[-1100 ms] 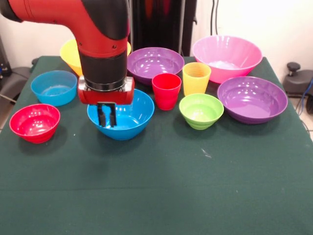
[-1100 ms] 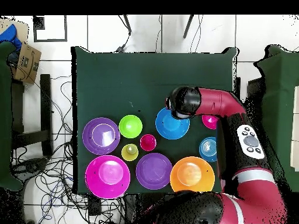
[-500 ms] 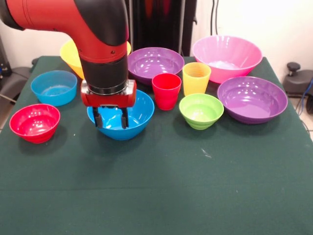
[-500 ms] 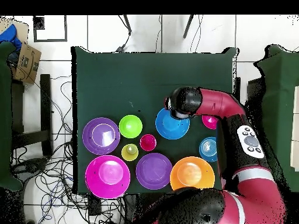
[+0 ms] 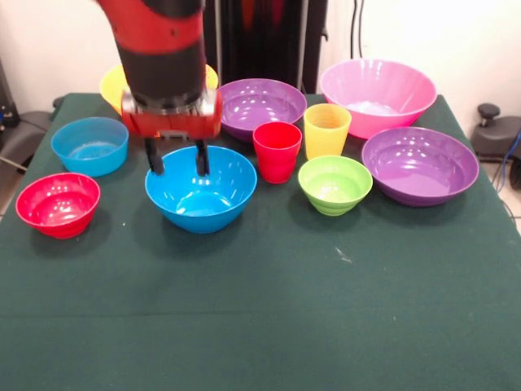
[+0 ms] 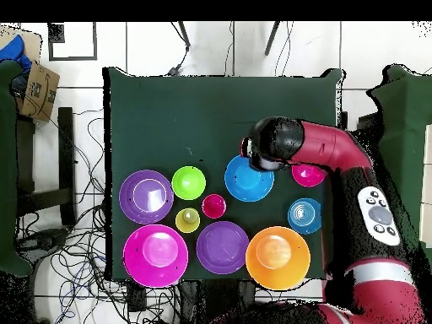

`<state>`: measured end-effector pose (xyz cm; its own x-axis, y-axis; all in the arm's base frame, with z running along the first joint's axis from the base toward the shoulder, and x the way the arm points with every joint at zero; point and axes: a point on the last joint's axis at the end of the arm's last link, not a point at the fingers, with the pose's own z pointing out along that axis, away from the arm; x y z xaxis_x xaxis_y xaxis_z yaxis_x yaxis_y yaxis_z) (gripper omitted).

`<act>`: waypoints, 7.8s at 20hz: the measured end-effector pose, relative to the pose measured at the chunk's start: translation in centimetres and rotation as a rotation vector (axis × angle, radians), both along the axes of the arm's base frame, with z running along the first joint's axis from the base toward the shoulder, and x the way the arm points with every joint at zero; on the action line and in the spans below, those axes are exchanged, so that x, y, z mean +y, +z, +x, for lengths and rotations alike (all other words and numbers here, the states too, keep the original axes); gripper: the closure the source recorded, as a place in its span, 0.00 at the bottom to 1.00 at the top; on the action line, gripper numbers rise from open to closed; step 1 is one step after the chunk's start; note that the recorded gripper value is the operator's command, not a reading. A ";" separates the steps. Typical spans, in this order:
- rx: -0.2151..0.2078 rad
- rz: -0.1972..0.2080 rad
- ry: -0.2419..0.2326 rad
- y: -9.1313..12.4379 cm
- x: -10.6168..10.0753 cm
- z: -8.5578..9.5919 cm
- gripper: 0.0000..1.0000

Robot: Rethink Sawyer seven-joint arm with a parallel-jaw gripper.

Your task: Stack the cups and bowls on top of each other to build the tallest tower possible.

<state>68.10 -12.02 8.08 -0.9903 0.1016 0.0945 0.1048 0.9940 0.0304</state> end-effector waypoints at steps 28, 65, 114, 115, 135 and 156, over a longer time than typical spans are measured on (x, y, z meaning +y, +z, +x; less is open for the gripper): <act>-0.146 -0.093 -0.212 0.0 -11.5 -14.5 0.00; -0.039 -0.070 -0.094 -10.8 -9.1 -19.9 0.00; -0.066 -0.149 -0.043 -10.1 -10.2 -19.1 1.00; -0.061 -0.157 -0.026 -9.4 -9.7 -18.5 1.00; 0.084 -0.231 0.024 3.2 -5.1 -8.9 1.00; -0.013 -0.176 -0.006 4.7 11.2 -2.0 1.00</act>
<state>66.06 -0.82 12.75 -0.9907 0.1216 0.0619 0.1117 0.9834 -0.1430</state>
